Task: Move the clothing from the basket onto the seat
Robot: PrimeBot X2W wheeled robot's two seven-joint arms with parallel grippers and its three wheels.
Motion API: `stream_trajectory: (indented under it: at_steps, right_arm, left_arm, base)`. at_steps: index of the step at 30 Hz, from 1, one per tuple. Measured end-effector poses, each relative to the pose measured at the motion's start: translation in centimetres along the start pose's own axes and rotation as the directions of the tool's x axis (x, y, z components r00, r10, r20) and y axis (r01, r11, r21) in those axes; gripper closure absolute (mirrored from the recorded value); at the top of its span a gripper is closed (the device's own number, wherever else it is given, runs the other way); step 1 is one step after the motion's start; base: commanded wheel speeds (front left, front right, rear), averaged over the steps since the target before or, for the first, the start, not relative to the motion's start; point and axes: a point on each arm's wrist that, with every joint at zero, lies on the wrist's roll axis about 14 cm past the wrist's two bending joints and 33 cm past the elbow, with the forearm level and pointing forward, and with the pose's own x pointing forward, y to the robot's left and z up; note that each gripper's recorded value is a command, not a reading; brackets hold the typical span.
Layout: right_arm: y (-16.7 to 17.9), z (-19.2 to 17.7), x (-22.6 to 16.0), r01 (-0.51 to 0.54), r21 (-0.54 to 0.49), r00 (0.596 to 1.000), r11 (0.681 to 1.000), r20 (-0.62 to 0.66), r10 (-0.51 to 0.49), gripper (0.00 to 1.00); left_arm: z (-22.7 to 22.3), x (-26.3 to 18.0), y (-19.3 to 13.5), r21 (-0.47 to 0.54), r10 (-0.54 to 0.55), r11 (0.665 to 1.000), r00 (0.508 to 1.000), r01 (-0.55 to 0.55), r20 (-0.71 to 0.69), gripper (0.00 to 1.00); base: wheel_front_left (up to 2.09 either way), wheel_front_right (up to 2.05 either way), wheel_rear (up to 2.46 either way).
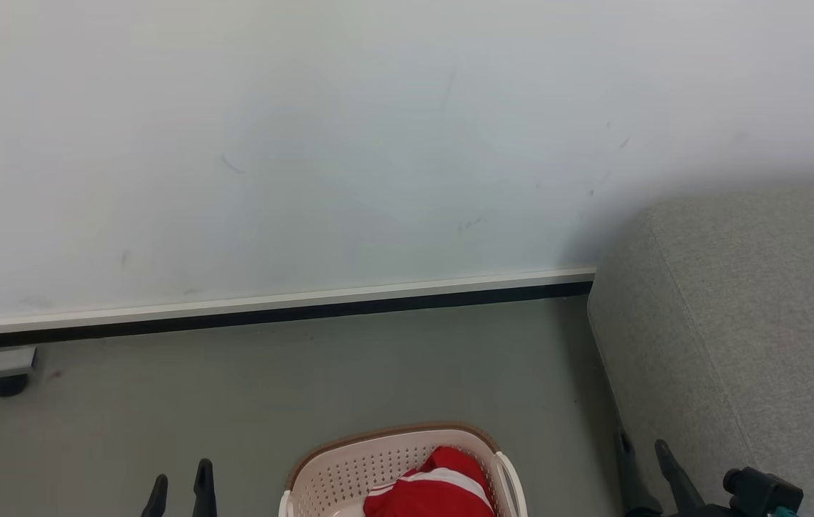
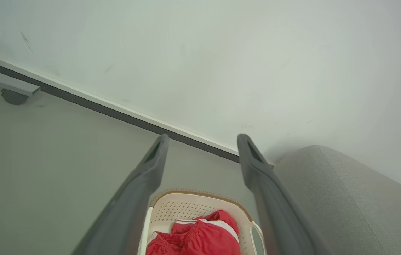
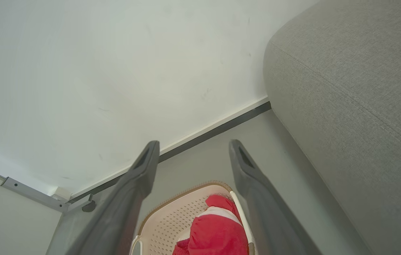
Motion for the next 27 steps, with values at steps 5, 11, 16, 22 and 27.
stream_trajectory:
  at_steps: [5, 11, 16, 22, 27]
  right_arm:
    - [0.2, -0.1, 0.0, -0.007, -0.046, 1.000, 0.999, -0.007, 0.007, 0.00]
    - [0.6, -0.3, -0.2, -0.018, -0.099, 1.000, 0.995, -0.017, 0.016, 0.00]
    - [0.6, -0.4, -0.5, -0.017, -0.148, 1.000, 0.989, -0.026, 0.013, 0.00]
    - [0.3, -0.4, -0.9, -0.008, -0.197, 0.999, 0.980, -0.033, 0.002, 0.00]
    - [0.2, -0.5, -1.2, -0.004, -0.231, 0.999, 0.973, -0.038, -0.005, 0.00]
  left_arm:
    - [0.3, -0.1, -0.1, 0.047, -0.010, 0.999, 1.000, 0.009, 0.016, 0.00]
    - [0.4, -0.4, -0.2, 0.110, -0.022, 0.994, 0.999, 0.019, 0.027, 0.00]
    - [-0.6, -1.0, 0.2, 0.161, -0.017, 0.987, 1.000, 0.016, 0.001, 0.00]
    - [-1.4, -1.4, 0.4, 0.200, -0.016, 0.980, 1.000, 0.020, -0.017, 0.00]
    - [-1.5, -1.5, 0.5, 0.238, -0.017, 0.971, 1.000, 0.020, -0.015, 0.00]
  base:
    - [0.00, 0.00, 0.00]
    - [0.00, 0.00, 0.00]
    - [0.00, 0.00, 0.00]
    - [0.00, 0.00, 0.00]
    - [0.00, 0.00, 0.00]
